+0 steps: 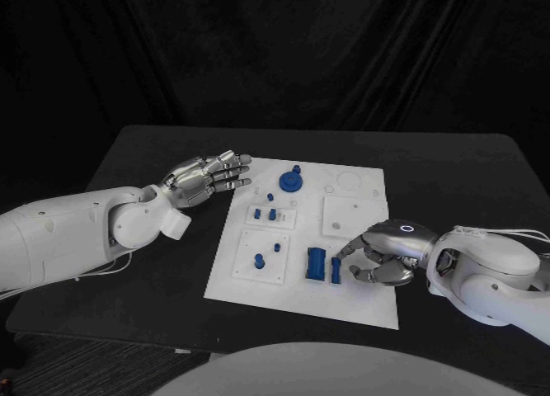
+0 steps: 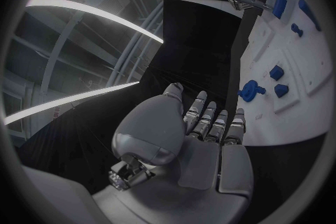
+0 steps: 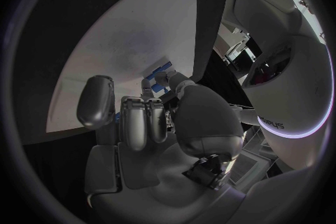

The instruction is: Assemble the parts on the task board

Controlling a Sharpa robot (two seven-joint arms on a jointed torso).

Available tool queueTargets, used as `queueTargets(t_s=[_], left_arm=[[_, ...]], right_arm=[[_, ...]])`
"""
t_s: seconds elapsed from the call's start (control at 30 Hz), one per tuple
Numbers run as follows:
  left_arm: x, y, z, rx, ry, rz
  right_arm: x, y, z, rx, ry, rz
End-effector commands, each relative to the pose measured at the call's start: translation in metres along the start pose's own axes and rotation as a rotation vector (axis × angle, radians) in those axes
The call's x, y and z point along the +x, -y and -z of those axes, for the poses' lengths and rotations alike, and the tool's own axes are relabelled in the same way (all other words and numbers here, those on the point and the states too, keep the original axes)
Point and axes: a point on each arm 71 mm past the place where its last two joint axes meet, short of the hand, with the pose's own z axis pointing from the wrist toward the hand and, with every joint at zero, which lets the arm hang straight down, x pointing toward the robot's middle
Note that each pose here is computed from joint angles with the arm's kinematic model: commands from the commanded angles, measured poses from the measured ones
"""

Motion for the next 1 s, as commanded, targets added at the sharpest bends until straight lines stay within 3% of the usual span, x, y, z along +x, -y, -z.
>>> queueTargets(t_s=[0.03,0.13,0.23,0.4,0.67,0.8,1.0], left_arm=[[0.0012,0.0002,0.0004,0.013,-0.012,0.007],[0.0010,0.0009,0.0010,0.022,-0.008,0.006],[0.0012,0.0030,0.0027,0.049,0.001,0.002],[0.0026,0.0082,0.0076,0.112,0.027,-0.008],[0.0064,0.0151,0.0104,0.196,0.062,-0.067],[0.0097,0.0165,0.0079,0.227,0.063,-0.093],[0.0149,0.0185,0.0052,0.270,0.053,-0.189]], right_arm=[[-0.001,0.001,0.002,-0.016,0.061,0.016],[-0.006,0.001,0.004,-0.051,0.136,0.014],[-0.017,0.001,0.009,-0.098,0.254,0.016],[-0.050,0.007,0.015,-0.142,0.455,-0.024],[-0.101,0.040,0.023,-0.092,0.702,-0.224],[-0.109,0.056,0.023,-0.069,0.752,-0.414],[-0.106,0.075,0.018,-0.095,0.718,-0.778]])
